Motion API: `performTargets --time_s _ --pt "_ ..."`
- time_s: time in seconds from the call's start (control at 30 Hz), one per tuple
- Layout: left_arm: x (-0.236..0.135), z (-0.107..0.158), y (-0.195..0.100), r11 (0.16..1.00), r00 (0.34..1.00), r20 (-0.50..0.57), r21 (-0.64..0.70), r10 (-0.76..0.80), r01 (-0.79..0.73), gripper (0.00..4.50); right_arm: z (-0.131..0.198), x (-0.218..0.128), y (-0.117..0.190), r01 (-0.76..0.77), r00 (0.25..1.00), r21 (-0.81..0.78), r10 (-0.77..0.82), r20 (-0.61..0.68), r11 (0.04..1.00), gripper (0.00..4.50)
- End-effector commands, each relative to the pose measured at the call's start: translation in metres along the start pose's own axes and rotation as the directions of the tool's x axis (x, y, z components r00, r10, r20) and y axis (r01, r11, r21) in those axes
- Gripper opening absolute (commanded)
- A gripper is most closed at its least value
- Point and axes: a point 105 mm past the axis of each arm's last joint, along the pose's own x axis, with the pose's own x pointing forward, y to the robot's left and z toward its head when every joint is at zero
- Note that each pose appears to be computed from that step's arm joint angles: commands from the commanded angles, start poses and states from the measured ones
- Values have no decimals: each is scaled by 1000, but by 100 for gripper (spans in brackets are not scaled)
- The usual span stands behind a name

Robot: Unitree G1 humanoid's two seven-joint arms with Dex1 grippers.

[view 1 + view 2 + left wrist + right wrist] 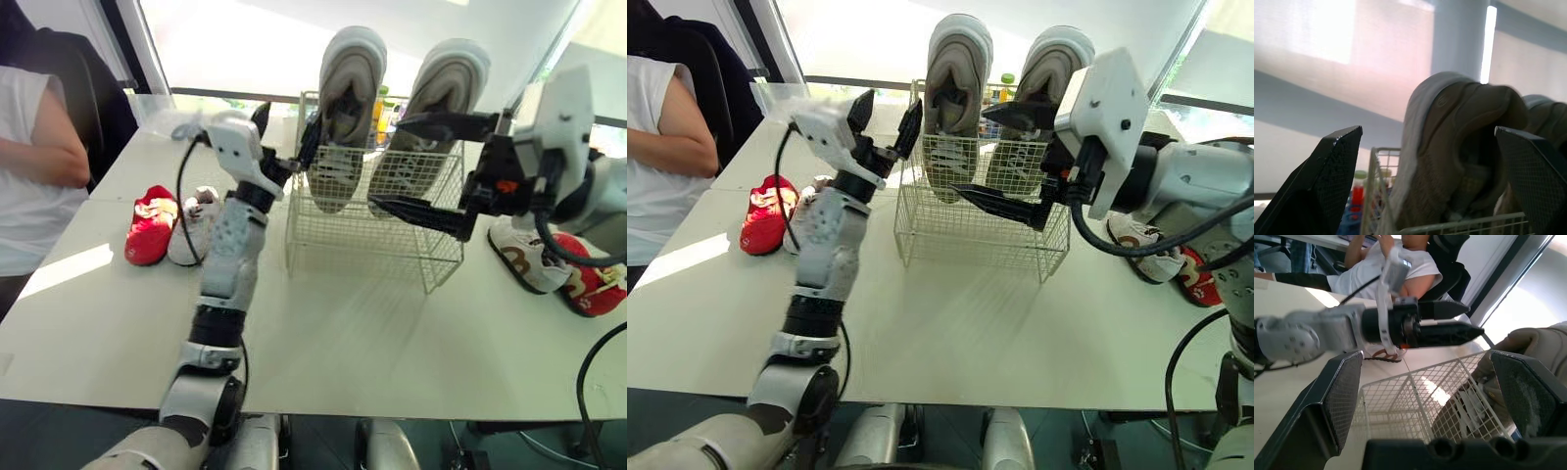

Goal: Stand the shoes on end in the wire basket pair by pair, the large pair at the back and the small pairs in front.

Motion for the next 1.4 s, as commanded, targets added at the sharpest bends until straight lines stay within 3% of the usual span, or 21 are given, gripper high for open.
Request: performTargets --time_s 0.03,0.13,0.27,0.47,0.6,0.8,1.0,1.13,1.33,1.4 --pt "-8 26 -2 987 989 -61 -93 -135 129 447 -3 -19 -22 119 993 -18 -120 -19 993 450" --pt "-21 36 1 962 957 -162 -169 -240 213 447 -17 -35 -40 242 967 -17 -243 -75 970 450" --pt "-49 53 4 886 831 -324 -272 -452 376 447 -57 -91 -85 574 786 -41 -565 -252 818 450" --pt "-62 53 -6 819 728 -385 -350 -568 454 447 -107 -139 -91 702 626 -42 -644 -440 711 450" --pt "-75 42 -18 760 632 -422 -382 -650 526 447 -169 -174 -75 766 521 41 -582 -625 641 450" --pt "-73 39 -22 758 633 -417 -363 -652 542 447 -214 -191 -62 810 466 107 -524 -713 576 450" --pt "-73 37 -24 767 638 -426 -338 -642 546 447 -240 -192 -54 828 461 170 -474 -750 535 450" --pt "-75 35 -24 775 638 -442 -317 -631 547 447 -262 -193 -48 826 433 154 -436 -789 543 450" --pt "-75 34 -25 782 640 -453 -292 -620 551 447 -271 -186 -47 813 454 181 -408 -792 553 450" --pt "-75 33 -26 782 640 -456 -285 -619 554 450 -273 -183 -46 803 461 181 -398 -793 568 396"
